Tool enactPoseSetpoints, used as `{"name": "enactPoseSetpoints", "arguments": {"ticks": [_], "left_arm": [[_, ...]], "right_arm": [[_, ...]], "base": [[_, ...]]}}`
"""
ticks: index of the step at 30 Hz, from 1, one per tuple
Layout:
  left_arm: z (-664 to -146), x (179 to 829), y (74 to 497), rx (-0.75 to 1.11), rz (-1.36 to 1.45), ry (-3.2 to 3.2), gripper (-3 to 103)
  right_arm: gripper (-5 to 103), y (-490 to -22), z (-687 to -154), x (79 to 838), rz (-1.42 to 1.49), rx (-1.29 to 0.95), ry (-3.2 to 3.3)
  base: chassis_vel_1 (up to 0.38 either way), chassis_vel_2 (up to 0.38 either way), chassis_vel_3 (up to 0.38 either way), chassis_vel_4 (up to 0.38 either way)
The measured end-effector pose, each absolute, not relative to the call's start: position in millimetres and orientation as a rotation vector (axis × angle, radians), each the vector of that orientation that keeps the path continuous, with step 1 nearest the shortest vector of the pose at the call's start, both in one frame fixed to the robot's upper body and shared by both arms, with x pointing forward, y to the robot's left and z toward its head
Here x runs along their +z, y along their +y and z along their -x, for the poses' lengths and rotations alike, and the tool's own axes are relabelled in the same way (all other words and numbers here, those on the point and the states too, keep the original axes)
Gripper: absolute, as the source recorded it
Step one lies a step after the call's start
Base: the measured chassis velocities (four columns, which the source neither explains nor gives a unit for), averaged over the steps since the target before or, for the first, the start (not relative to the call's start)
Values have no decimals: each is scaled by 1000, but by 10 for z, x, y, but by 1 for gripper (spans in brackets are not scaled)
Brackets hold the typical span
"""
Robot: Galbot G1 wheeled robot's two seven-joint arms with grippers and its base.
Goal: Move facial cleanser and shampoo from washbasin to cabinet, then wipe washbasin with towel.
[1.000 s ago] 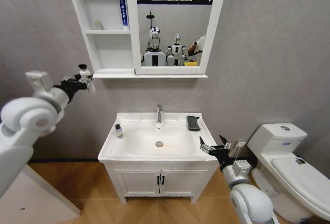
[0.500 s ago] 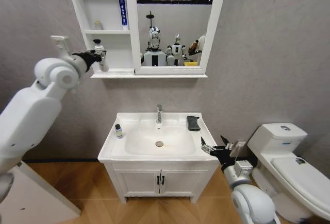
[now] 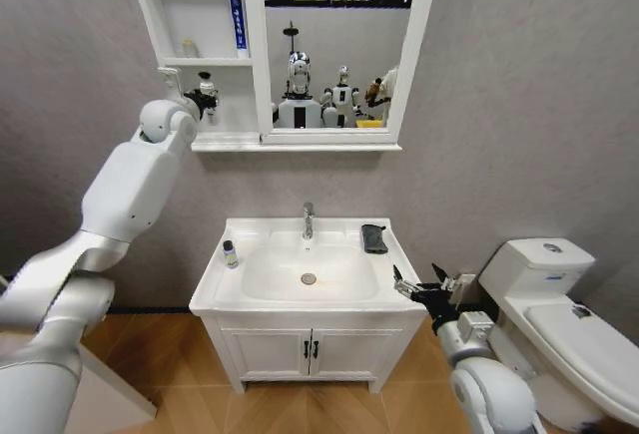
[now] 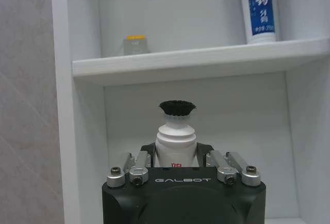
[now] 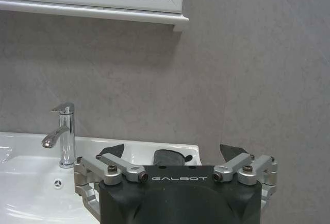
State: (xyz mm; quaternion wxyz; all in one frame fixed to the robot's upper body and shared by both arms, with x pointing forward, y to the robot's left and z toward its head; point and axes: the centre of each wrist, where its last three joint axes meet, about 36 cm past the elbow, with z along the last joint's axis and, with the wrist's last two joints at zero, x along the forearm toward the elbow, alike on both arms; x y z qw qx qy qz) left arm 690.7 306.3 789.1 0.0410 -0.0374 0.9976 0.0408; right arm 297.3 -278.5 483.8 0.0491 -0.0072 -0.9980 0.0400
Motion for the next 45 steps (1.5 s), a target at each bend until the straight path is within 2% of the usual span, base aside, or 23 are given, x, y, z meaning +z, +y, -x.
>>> {"name": "enactPoseSetpoints", "arguments": {"ticks": [9,30,31,32,33,35,36,38,39,41,44,45], "left_arm": [[-7013,7862,3161,86,201,3114,41],[-7071,7946,3145,28,208,3130,41],[-7064,7952,3143,31,206,3132,39],[-7060,7954,3142,32,205,3133,43],[-7060,7954,3142,32,205,3133,43],[-7058,7956,3146,30,206,3132,54],[-7058,7956,3146,30,206,3132,54],[-7059,7949,3148,26,204,3133,65],[-7059,7949,3148,26,204,3133,65],[-7062,7934,3146,24,204,3132,76],[-7059,7930,3141,24,201,3132,81],[-7052,7936,3138,23,198,3130,92]], "right_arm": [[100,-2787,-2990,4805,24,132,-3033],[100,-2769,-2947,4755,22,131,-3016],[100,-2771,-2948,4755,21,132,-3017],[100,-2775,-2950,4756,22,133,-3017],[100,-2775,-2950,4756,22,133,-3017],[100,-2780,-2952,4754,22,134,-3017],[100,-2780,-2952,4754,22,134,-3017],[100,-2781,-2952,4746,22,133,-3017],[100,-2781,-2952,4746,22,133,-3017],[100,-2779,-2950,4742,20,132,-3017],[100,-2779,-2949,4741,20,133,-3017],[100,-2782,-2950,4742,18,134,-3017]], "base": [[0,0,0,0],[0,0,0,0],[0,0,0,0],[0,0,0,0],[0,0,0,0],[0,0,0,0],[0,0,0,0],[0,0,0,0],[0,0,0,0],[0,0,0,0],[0,0,0,0],[0,0,0,0]]}}
